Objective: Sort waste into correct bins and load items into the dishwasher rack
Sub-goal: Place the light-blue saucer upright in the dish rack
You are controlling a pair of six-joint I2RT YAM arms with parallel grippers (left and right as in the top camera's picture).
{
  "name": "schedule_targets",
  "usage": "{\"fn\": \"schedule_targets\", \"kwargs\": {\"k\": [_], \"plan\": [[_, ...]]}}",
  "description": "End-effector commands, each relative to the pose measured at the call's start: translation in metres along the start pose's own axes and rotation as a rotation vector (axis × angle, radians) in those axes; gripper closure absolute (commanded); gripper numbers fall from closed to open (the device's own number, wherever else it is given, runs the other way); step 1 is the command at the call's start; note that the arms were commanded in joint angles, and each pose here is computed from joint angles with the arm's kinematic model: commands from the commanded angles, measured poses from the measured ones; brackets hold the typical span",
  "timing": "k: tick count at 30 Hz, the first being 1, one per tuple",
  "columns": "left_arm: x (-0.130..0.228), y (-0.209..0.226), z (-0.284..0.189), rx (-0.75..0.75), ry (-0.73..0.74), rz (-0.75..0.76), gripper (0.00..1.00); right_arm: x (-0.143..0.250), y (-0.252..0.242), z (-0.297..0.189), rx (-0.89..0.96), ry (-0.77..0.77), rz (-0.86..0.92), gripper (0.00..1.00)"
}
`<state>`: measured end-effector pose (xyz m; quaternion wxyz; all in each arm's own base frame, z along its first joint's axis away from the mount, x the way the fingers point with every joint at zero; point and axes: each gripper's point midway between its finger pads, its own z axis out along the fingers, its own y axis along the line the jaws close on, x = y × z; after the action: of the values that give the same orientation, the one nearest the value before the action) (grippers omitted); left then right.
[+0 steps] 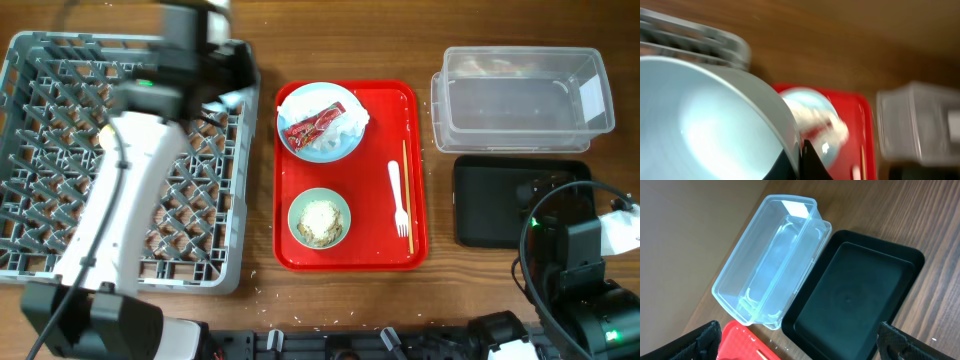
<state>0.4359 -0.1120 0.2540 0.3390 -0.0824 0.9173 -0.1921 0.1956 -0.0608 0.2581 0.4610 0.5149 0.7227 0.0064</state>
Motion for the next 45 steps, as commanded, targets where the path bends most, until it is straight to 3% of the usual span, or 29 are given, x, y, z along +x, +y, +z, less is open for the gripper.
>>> {"fn": "schedule_targets", "kwargs": {"k": [1,4,7,12,23,31,36,37,38,39,40,42,43,44,45], "plan": [[-0.051,0.045,-0.006,0.176,-0.063,-0.186,0.96,-0.003,0.000,0.000,0.003,-0.016,0.009,0.00],[-0.083,0.089,0.022,0.336,-0.106,-0.220,0.96,-0.003,0.000,0.000,0.003,-0.016,0.008,0.00],[-0.079,0.123,0.072,0.336,-0.085,-0.277,0.96,-0.003,0.000,0.000,0.003,-0.016,0.009,0.00],[-0.074,0.164,0.114,0.330,-0.077,-0.430,0.96,-0.003,0.000,0.000,0.003,-0.016,0.009,0.00],[-0.063,0.243,0.081,0.291,-0.051,-0.640,0.96,-0.003,0.000,0.000,0.003,-0.016,0.008,0.00],[-0.042,0.261,0.072,0.269,0.019,-0.743,0.93,-0.003,0.000,0.000,0.003,-0.016,0.009,0.00],[-0.045,0.294,0.030,0.211,-0.036,-0.794,0.67,-0.003,0.000,0.000,0.003,-0.016,0.008,0.00],[-0.046,0.300,0.021,0.192,-0.052,-0.806,0.56,-0.003,0.000,0.000,0.003,-0.016,0.008,0.00],[-0.046,0.306,0.012,0.165,-0.067,-0.817,0.38,-0.003,0.000,0.000,0.003,-0.016,0.009,0.00],[-0.047,0.311,0.004,0.138,-0.081,-0.825,0.00,-0.003,0.000,0.000,0.003,-0.016,0.009,0.00],[-0.048,0.314,-0.006,0.102,-0.097,-0.831,0.00,-0.003,0.000,0.000,0.003,-0.016,0.008,0.00],[-0.056,0.301,-0.024,0.078,-0.127,-0.803,0.08,-0.003,0.000,0.000,0.003,-0.016,0.009,0.00],[-0.062,0.289,-0.027,0.089,-0.137,-0.773,0.24,-0.003,0.000,0.000,0.003,-0.016,0.009,0.00],[-0.068,0.274,-0.024,0.106,-0.140,-0.736,0.70,-0.003,0.000,0.000,0.003,-0.016,0.009,0.00],[-0.071,0.262,-0.017,0.106,-0.140,-0.700,0.96,-0.003,0.000,0.000,0.003,-0.016,0.009,0.00]]}}
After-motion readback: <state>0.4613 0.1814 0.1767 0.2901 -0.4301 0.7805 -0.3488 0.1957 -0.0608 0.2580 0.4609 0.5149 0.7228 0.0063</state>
